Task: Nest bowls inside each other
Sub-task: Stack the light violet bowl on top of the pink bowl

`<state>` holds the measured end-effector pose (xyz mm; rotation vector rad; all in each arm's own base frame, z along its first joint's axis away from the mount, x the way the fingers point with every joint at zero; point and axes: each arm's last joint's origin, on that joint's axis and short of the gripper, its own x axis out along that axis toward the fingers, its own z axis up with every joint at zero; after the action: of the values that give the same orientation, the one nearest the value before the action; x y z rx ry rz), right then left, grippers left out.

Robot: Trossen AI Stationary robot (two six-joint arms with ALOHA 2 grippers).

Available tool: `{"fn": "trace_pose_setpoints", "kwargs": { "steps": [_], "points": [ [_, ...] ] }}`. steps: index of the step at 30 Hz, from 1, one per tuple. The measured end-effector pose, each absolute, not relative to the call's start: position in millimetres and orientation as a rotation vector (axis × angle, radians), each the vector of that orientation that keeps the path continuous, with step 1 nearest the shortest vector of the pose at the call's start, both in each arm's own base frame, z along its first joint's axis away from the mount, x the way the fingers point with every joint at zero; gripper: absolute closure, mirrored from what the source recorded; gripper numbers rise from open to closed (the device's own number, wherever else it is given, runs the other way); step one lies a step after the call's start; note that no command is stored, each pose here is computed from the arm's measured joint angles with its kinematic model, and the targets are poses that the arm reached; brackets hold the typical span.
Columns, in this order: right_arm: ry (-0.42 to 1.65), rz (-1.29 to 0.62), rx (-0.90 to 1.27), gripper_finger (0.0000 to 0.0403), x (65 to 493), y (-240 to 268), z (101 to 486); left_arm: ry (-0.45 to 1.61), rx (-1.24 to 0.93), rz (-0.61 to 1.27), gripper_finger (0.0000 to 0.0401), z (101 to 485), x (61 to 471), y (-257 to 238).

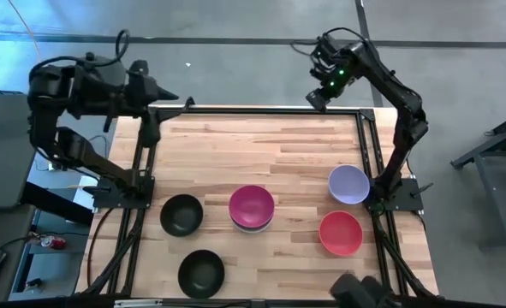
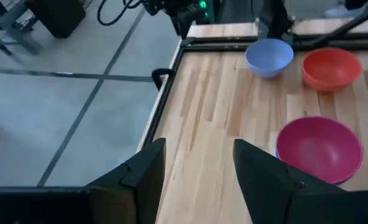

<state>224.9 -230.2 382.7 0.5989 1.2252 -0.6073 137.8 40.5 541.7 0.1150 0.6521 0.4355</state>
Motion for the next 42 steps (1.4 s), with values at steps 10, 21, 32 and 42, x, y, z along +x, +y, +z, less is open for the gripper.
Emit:
{"fn": "trace_pose_setpoints", "kwargs": {
  "steps": [10,21,32,42],
  "points": [
    [1.314,-0.502,0.342,0.0284,262,-187,383,0.879,0.185,0.37,0.0224,498,155,44],
    [1.202,-0.53,0.348,0.0284,247,-154,412,0.913,0.232,0.352,0.0224,470,146,47],
    [1.284,-0.463,0.521,0.0284,174,-97,376,0.653,0.266,0.402,0.0224,494,114,41],
    [1.436,-0.584,0.558,0.0284,122,-71,313,0.566,0.262,0.386,0.0224,501,123,43]
  ]
}}
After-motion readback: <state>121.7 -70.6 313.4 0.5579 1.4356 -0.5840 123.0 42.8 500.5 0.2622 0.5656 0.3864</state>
